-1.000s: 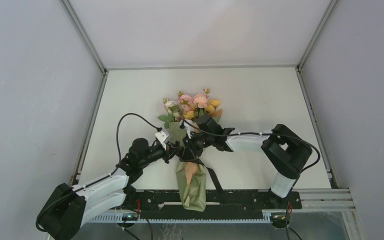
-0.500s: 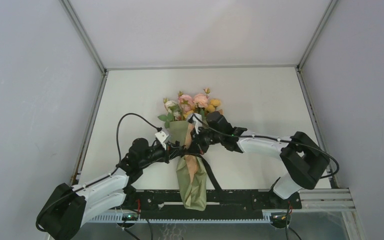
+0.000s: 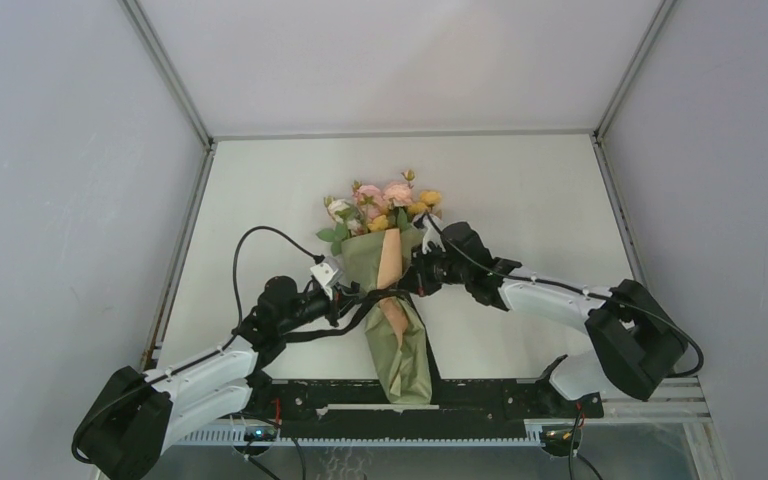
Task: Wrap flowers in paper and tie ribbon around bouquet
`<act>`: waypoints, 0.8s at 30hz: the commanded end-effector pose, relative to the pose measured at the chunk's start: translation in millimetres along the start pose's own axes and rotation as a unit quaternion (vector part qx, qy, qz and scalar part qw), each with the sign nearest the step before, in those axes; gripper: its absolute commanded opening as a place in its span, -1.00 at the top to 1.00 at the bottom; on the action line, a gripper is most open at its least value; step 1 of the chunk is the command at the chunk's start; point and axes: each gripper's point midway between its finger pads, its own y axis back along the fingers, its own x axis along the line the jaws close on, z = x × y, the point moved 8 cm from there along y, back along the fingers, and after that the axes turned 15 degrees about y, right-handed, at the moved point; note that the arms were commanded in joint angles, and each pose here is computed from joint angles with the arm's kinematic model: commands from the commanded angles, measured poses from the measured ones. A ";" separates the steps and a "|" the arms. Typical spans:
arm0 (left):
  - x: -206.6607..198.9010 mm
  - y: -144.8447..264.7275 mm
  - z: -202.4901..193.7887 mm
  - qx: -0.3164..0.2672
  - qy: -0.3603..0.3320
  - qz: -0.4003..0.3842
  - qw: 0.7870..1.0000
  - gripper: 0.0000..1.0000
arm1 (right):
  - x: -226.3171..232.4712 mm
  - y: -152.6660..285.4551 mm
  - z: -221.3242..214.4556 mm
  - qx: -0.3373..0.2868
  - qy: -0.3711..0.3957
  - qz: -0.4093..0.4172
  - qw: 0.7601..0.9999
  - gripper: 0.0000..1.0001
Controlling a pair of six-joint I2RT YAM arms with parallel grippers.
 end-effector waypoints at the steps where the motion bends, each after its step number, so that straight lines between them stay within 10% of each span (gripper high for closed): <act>1: 5.3 2.2 -1.2 -0.006 -0.016 0.014 1.000 1.00 | -10.9 14.9 15.1 -0.078 -0.076 -0.046 0.993 1.00; 16: -0.6 -0.2 6.5 -0.017 -0.065 -0.027 0.997 1.00 | 37.3 -4.3 40.7 -0.134 0.077 -0.001 0.988 1.00; 24: -3.1 0.7 9.9 -0.021 -0.081 -0.037 0.996 1.00 | 19.8 -26.3 58.8 -0.162 0.032 0.020 0.986 0.88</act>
